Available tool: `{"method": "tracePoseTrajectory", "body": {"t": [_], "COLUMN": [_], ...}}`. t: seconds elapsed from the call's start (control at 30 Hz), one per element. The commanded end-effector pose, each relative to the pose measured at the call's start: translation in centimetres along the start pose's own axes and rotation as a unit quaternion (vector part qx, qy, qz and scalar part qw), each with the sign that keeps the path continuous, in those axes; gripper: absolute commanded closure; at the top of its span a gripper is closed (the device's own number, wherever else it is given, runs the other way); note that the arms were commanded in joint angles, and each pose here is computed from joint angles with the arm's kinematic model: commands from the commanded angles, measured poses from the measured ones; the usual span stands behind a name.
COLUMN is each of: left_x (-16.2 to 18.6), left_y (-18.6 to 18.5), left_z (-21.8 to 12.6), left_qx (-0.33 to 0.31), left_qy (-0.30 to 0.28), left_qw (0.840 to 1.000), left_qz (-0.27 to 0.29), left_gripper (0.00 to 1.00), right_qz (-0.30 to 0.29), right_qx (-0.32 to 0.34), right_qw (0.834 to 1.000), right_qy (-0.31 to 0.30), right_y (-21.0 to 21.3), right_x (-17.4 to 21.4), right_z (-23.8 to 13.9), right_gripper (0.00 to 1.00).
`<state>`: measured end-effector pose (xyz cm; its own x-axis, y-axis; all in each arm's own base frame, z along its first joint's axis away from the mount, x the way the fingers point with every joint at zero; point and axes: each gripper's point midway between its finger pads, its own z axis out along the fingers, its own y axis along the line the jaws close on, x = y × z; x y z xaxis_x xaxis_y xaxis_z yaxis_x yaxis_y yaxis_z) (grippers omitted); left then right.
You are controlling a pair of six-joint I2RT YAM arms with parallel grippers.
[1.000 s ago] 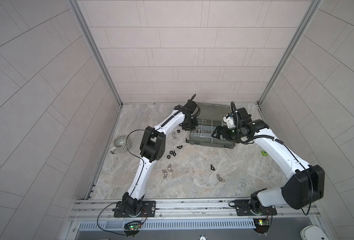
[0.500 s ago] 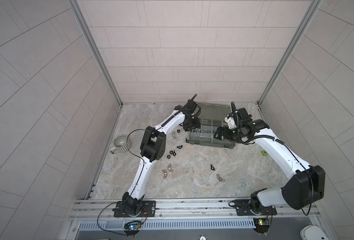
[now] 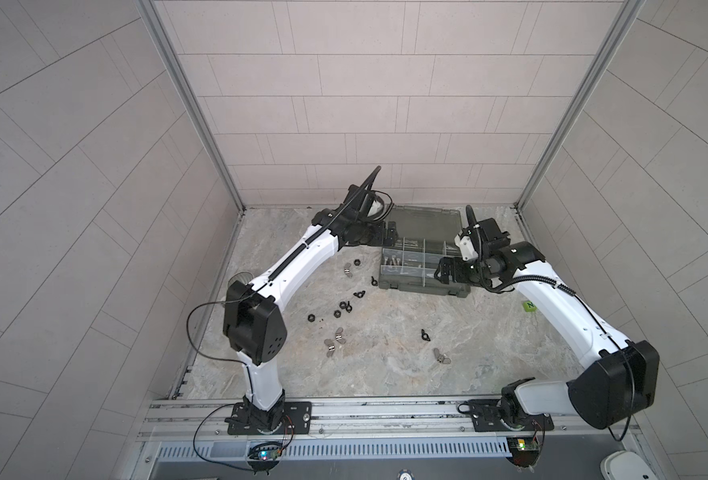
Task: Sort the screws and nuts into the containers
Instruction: 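Move the right gripper over a silver wing nut while the left arm draws back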
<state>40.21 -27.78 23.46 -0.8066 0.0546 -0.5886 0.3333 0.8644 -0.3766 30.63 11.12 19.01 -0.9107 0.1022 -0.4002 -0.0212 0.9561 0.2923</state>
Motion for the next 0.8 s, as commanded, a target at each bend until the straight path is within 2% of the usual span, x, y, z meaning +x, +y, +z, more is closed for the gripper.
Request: {"method": "tracePoseTrajectory", "body": {"t": [0.0, 0.1, 0.2, 0.3, 0.37, 0.43, 0.77], "left_x": [0.6, 1.5, 3.2, 5.3, 6.6, 7.7, 12.2], "left_y": [1.6, 2.9, 3.8, 4.1, 4.1, 4.2, 3.4], "left_z": [-1.1, -2.7, -3.7, -4.3, -4.9, -5.8, -10.3], "left_qx": [-0.027, -0.051, -0.071, -0.068, -0.062, -0.055, -0.028], "left_qy": [-0.041, -0.068, -0.052, -0.026, -0.018, -0.018, -0.025], "left_qw": [0.998, 0.996, 0.996, 0.997, 0.998, 0.998, 0.999], "left_qz": [0.029, 0.027, 0.023, 0.010, 0.001, -0.007, -0.003], "left_gripper": [0.00, 0.00, 0.01, 0.02, 0.02, 0.02, 0.03], "right_qz": [-0.002, -0.019, -0.015, -0.008, -0.001, 0.002, -0.015], "right_qx": [0.004, 0.032, 0.051, 0.048, 0.046, 0.044, 0.015], "right_qw": [1.000, 0.999, 0.998, 0.996, 0.994, 0.992, 0.985], "right_qy": [-0.008, 0.008, 0.042, 0.079, 0.100, 0.117, 0.171], "right_y": [-0.4, -1.2, -1.9, -2.2, -2.4, -2.5, -1.7], "right_x": [0.9, 2.3, 4.3, 6.9, 8.8, 10.8, 17.8], "right_z": [-1.0, -1.0, -0.8, -0.2, 0.3, 0.7, 2.7], "right_gripper": [0.01, 0.01, 0.04, 0.17, 0.33, 0.40, 0.43]}}
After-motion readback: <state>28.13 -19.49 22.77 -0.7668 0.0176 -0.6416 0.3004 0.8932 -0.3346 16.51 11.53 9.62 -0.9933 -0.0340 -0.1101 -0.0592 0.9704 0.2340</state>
